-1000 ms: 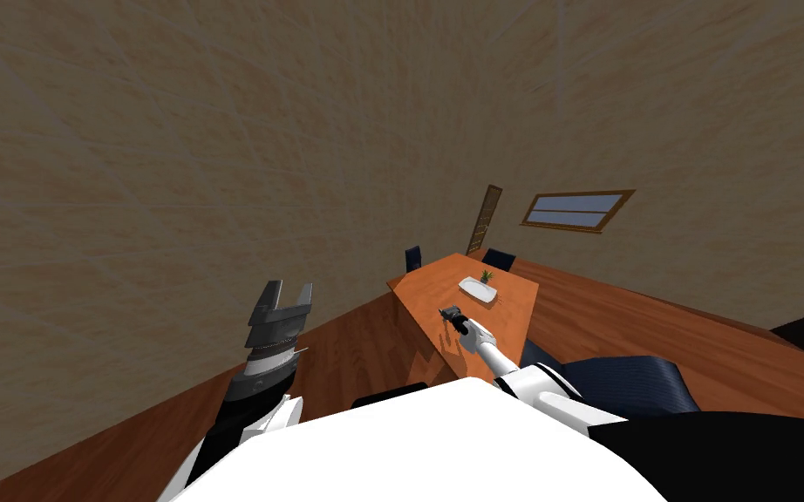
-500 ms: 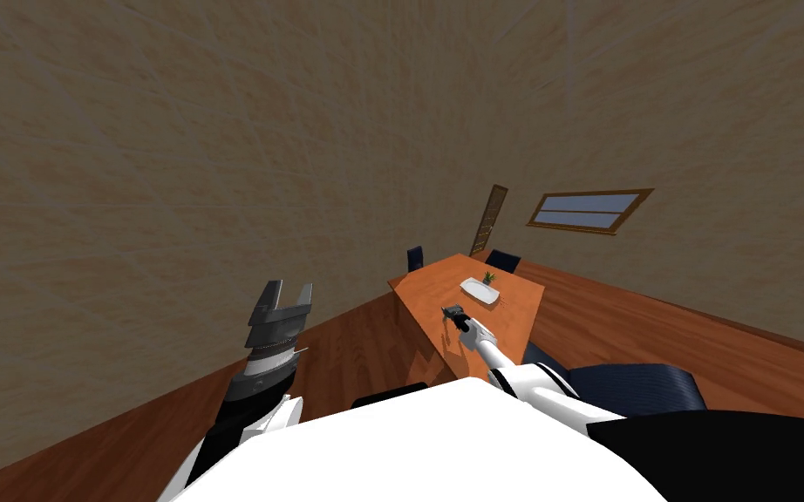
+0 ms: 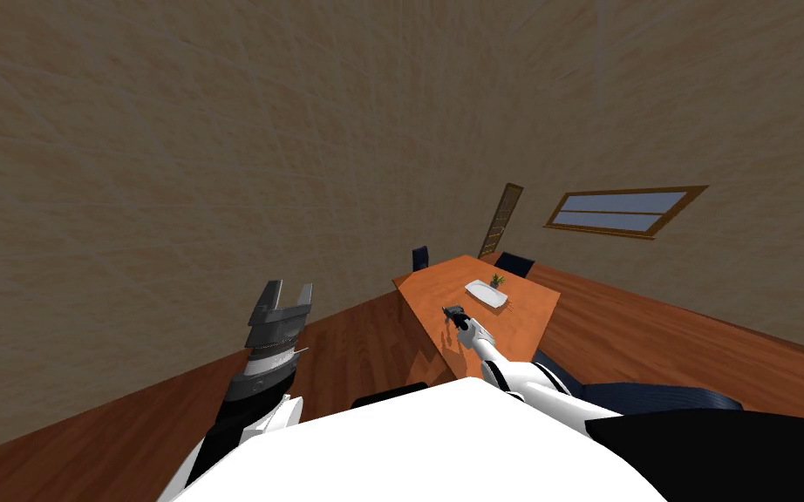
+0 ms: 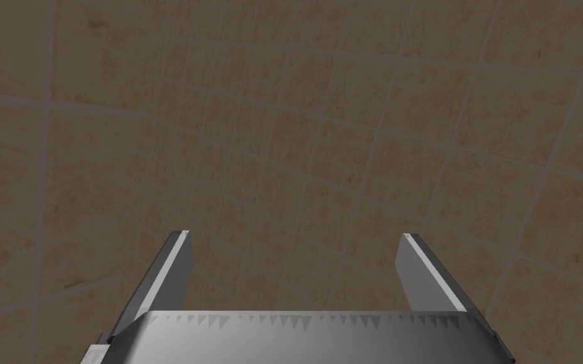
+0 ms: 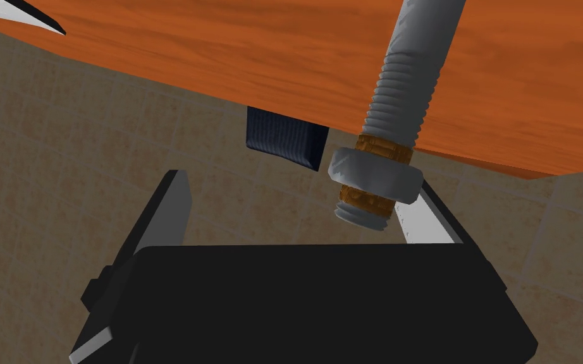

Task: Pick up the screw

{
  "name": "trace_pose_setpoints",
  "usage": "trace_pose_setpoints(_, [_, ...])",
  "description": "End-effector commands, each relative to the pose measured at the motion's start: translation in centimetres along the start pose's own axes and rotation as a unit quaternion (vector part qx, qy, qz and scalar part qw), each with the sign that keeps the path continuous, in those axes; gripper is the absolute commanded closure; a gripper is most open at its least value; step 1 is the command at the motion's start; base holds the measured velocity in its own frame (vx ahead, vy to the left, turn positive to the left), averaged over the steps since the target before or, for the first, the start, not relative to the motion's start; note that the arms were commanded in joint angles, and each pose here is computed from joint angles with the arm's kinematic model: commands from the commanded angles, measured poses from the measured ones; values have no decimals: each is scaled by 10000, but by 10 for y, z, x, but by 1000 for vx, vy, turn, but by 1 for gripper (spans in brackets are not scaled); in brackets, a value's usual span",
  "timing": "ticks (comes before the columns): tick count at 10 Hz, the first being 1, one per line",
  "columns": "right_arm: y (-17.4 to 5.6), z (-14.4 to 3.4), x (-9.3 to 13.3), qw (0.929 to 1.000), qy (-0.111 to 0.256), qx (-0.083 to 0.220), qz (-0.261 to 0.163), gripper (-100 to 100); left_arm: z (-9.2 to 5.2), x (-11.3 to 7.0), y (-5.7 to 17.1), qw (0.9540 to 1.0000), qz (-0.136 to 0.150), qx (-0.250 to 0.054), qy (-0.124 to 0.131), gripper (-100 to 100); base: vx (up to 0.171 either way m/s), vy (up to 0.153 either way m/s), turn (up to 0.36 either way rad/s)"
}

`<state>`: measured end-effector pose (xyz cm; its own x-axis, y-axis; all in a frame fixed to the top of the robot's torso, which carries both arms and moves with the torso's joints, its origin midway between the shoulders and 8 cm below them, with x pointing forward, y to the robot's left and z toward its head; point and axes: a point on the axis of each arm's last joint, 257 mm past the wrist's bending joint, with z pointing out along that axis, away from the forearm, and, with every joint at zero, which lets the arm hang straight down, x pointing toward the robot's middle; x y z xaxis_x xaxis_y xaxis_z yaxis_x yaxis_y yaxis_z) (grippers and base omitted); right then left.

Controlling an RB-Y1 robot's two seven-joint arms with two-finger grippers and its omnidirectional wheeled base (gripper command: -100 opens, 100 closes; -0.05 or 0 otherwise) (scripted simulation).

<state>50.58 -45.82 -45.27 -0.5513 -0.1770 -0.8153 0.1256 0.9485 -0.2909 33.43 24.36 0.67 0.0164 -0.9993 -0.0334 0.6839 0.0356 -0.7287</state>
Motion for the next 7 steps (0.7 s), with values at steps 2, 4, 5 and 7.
trace_pose_setpoints(2, [7,2,5,10000,76,23,28,-100,0,0,0,10000,0,0,0,0,-35,-32,77])
trace_pose_setpoints(4, [-9,1,7,9996,94,192,187,-100,0,0,0,10000,0,0,0,0,-39,-38,70])
trace_pose_setpoints(5, [7,2,11,9997,162,114,125,-100,0,0,0,10000,0,-1,0,0,-43,-40,217])
trace_pose_setpoints(7, [-7,1,14,9990,186,265,295,-100,0,0,0,10000,0,0,0,0,-38,-37,52])
